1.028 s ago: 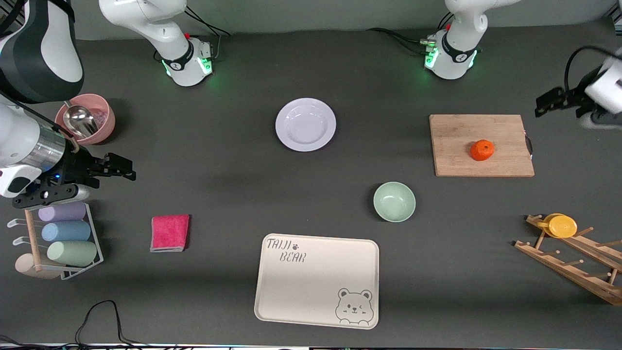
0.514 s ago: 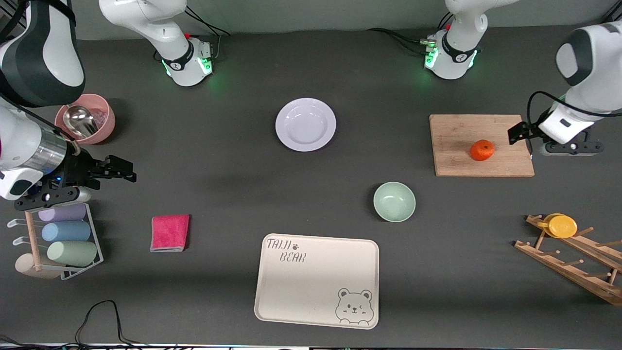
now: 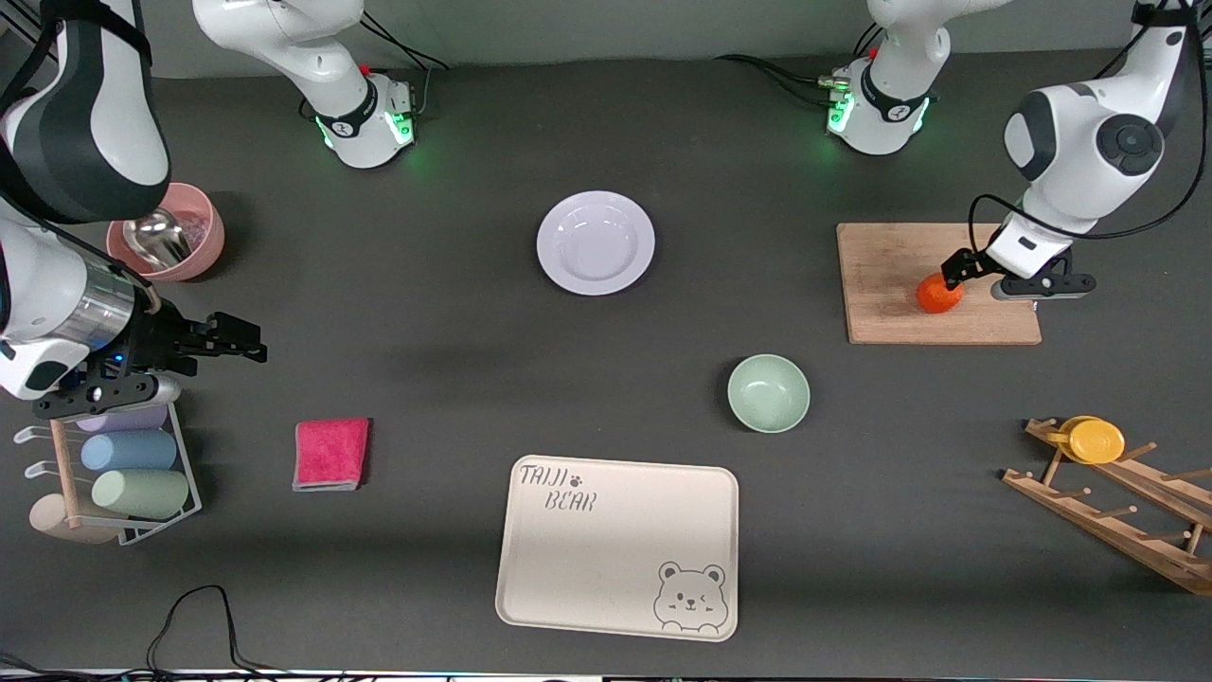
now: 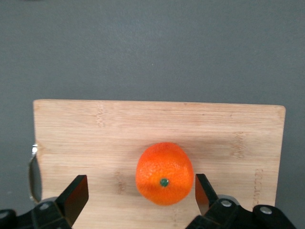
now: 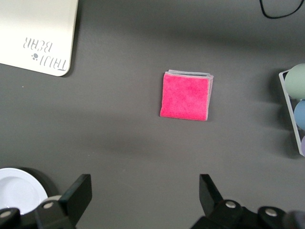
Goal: Place orange and plate with both arms
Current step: 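Lower the left gripper and grasp the orange while the right gripper reaches out, then lift the orange with the left gripper while the right gripper moves forward, then carry the orange over the white plate and lower it with the left gripper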
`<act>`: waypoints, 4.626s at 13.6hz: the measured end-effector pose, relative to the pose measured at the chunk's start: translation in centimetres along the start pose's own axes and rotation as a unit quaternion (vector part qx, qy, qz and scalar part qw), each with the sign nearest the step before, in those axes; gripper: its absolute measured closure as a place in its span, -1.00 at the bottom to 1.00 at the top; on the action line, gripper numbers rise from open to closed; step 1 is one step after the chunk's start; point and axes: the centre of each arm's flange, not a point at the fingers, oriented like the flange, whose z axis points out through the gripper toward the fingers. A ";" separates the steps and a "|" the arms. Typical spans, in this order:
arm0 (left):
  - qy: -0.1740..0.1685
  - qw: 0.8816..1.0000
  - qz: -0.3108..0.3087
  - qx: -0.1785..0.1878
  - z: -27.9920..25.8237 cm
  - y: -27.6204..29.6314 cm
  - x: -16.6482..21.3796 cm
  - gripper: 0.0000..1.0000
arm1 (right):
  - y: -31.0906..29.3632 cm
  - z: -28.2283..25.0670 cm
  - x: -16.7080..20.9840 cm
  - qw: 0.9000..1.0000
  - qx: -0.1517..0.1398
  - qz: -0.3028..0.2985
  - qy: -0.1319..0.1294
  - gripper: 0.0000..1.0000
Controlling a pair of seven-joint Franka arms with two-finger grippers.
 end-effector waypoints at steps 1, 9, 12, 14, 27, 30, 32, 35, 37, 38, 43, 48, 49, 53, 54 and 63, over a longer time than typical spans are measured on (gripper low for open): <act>0.000 1.000 -0.004 -0.001 0.8 0.1 0.0 -1.00 | 0.2 0.7 0.2 1.000 -0.001 0.002 0.000 -1.00; 0.014 1.000 -0.015 -0.011 6.3 0.8 -1.4 -0.99 | 2.0 4.6 1.3 1.000 -0.005 0.016 -0.009 -1.00; 0.014 1.000 -0.016 -0.011 6.3 0.9 -1.4 -0.80 | 2.2 7.2 1.2 1.000 -0.005 0.019 -0.018 -1.00; 0.016 1.000 -0.016 -0.011 6.2 0.8 -1.3 -0.37 | 2.4 9.4 0.8 0.999 -0.004 0.022 -0.025 -1.00; -0.081 0.996 -0.033 -0.021 -8.9 10.3 4.1 -0.37 | -1.6 19.9 2.0 0.924 0.323 0.193 -0.063 -1.00; -0.075 0.994 -0.063 -0.039 -14.4 18.3 3.4 -0.37 | -2.2 22.2 3.2 0.887 0.392 0.237 -0.063 -1.00; -0.075 0.993 -0.084 -0.045 -15.2 22.2 2.3 -0.37 | -2.4 23.5 4.0 0.861 0.430 0.263 -0.062 -1.00; -0.078 0.989 -0.118 -0.047 -15.4 24.6 1.4 -0.37 | -2.7 23.9 4.6 0.812 0.503 0.289 -0.072 -1.00; -0.084 0.984 -0.147 -0.054 -15.5 24.8 1.3 -0.37 | -2.9 23.1 4.7 0.768 0.568 0.284 -0.080 -1.00; -0.083 0.982 -0.159 -0.054 -15.5 25.5 1.1 -0.37 | -3.3 23.0 4.4 0.753 0.597 0.266 -0.081 -1.00; -0.048 0.981 -0.178 -0.061 -16.3 32.3 -1.8 -0.37 | -2.3 27.6 0.5 0.734 0.646 0.195 -0.073 -1.00; -0.034 0.978 -0.196 -0.068 -14.9 37.6 -4.7 -0.37 | -2.4 34.0 -6.3 0.736 0.669 0.100 -0.009 -1.00; -0.036 0.976 -0.201 -0.069 -13.9 38.6 -5.1 -0.37 | -2.4 34.9 -8.0 0.737 0.670 0.086 0.007 -1.00; -0.051 0.973 -0.217 -0.062 -11.9 39.3 -5.1 -0.37 | -1.8 36.0 -14.0 0.735 0.672 0.094 0.006 -1.00; -0.049 0.972 -0.221 -0.065 -12.0 39.7 -5.3 -0.37 | -1.9 36.0 -15.3 0.733 0.672 0.101 0.002 -1.00; -0.003 0.962 -0.271 -0.038 -8.1 50.6 -15.2 -0.37 | -2.2 37.2 -19.7 0.728 0.673 0.129 -0.014 -1.00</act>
